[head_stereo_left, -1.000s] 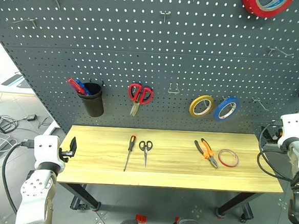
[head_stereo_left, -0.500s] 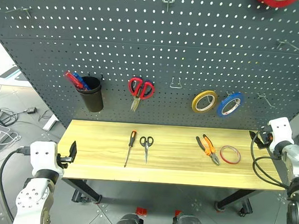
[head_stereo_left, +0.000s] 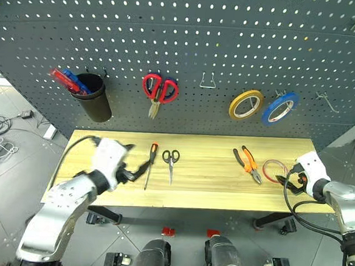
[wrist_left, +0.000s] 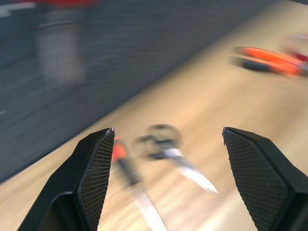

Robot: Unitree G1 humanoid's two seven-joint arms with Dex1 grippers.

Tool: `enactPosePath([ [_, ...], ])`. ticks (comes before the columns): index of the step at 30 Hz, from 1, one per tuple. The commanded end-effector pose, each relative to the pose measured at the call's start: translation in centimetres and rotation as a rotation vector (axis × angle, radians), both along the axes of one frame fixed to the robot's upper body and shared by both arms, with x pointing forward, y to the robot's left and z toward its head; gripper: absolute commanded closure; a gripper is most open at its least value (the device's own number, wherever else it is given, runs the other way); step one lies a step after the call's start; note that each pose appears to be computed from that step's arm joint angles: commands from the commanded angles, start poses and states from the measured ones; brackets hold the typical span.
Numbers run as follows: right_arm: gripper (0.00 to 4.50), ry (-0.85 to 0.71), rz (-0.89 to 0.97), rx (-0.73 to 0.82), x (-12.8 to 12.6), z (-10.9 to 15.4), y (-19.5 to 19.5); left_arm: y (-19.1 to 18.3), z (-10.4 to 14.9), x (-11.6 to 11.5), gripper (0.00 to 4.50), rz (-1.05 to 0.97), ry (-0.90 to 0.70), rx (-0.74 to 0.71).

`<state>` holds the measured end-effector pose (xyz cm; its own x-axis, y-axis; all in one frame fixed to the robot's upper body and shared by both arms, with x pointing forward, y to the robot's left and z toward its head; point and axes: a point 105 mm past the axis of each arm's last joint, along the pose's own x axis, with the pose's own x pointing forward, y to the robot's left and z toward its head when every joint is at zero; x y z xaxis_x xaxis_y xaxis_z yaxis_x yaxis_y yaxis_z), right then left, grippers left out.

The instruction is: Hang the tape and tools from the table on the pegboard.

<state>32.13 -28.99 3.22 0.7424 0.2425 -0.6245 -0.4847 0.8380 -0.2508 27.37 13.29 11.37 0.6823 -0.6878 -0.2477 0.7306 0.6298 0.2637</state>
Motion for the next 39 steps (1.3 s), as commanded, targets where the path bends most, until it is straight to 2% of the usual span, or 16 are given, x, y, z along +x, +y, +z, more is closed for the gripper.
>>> enactPosePath([
  [1,0.0,0.015,0.042,-0.05,1.0,0.3,0.7,-2.7,-0.4,-1.1,0.71,-0.205,0.003,0.042],
  [8,0.0,0.035,0.144,-0.158,3.5,-0.1,1.8,-6.1,-0.7,-0.4,0.71,-0.39,-0.039,0.08],
  [16,0.0,0.106,0.23,-0.234,5.2,-0.3,2.3,-7.4,-0.9,-0.2,0.71,-0.43,-0.057,0.078],
  [19,0.57,0.195,0.243,-0.256,5.3,-0.4,2.0,-7.6,-0.8,-0.1,0.68,-0.437,-0.062,0.075],
  [26,2.9,0.266,0.347,-0.37,5.0,-1.3,2.3,-7.9,-0.6,0.3,0.68,-0.437,-0.072,0.046],
  [31,4.46,0.226,0.397,-0.447,4.5,-2.3,2.2,-8.4,0.1,-0.4,0.68,-0.462,-0.092,-0.023],
  [36,4.46,0.091,0.351,-0.456,4.4,-0.7,0.9,-8.5,0.3,-0.5,0.68,-0.458,-0.105,-0.036],
  [39,4.46,-0.044,0.284,-0.472,4.1,1.5,-0.1,-8.8,1.3,-0.1,0.68,-0.428,-0.154,-0.059],
])
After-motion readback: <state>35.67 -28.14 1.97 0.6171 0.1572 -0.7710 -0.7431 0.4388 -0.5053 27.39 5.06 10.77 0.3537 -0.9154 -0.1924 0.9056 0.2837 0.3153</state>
